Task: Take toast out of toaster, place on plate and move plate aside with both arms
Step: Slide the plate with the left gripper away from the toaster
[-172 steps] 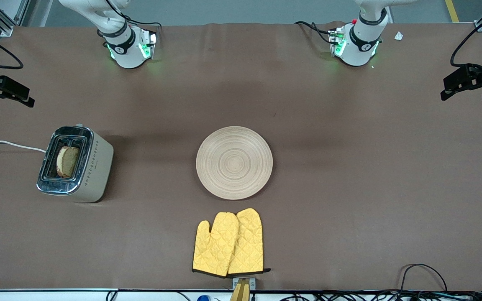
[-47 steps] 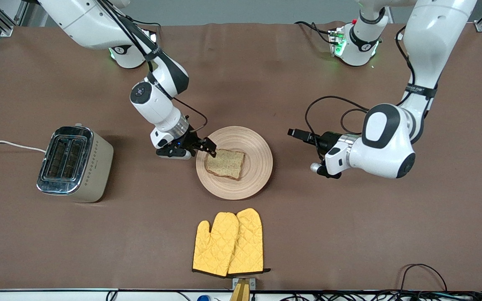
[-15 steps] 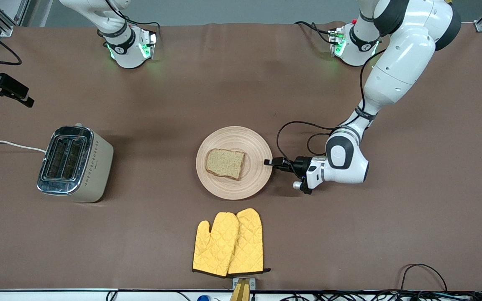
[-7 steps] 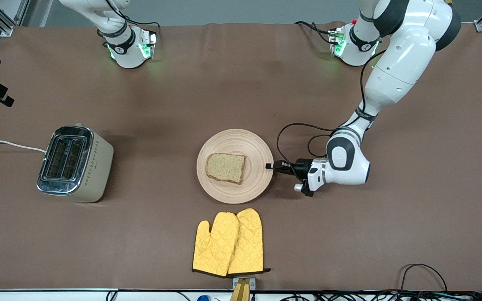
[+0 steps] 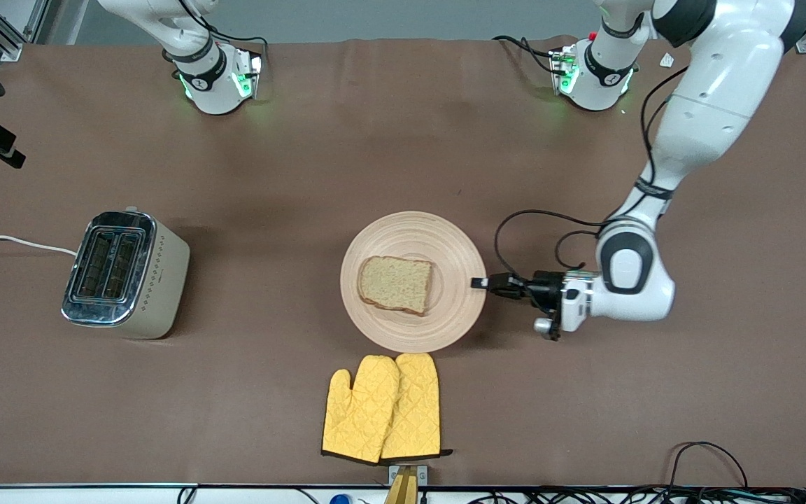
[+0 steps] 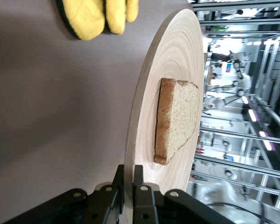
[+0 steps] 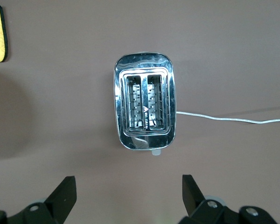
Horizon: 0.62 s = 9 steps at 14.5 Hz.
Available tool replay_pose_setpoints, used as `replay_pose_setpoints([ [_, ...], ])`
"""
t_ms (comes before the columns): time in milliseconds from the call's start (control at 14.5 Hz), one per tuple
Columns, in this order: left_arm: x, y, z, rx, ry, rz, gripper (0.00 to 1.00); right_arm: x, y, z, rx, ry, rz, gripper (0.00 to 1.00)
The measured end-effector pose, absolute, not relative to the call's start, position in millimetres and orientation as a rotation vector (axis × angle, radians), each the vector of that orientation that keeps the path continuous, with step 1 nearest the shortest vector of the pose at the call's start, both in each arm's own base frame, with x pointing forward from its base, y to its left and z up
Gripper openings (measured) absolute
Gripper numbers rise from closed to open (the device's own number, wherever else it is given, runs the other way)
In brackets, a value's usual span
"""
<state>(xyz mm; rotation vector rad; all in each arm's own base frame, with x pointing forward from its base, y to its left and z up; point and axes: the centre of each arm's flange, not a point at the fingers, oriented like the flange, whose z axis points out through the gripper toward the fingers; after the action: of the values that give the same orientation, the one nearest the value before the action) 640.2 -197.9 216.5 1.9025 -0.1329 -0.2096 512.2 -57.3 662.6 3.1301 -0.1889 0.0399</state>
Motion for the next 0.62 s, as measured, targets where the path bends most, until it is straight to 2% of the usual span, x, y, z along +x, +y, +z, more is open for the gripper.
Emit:
replay_pose_setpoints([
  [344,655,-30,231,1.978,-0.105,-0.18,0.09,513,-60,669,3.124,-0.196,0.061,1.0],
  [619,651,106,236,2.117,-0.043,-0.112,0.09,522,-68,678,3.117,-0.22,0.075,1.0],
])
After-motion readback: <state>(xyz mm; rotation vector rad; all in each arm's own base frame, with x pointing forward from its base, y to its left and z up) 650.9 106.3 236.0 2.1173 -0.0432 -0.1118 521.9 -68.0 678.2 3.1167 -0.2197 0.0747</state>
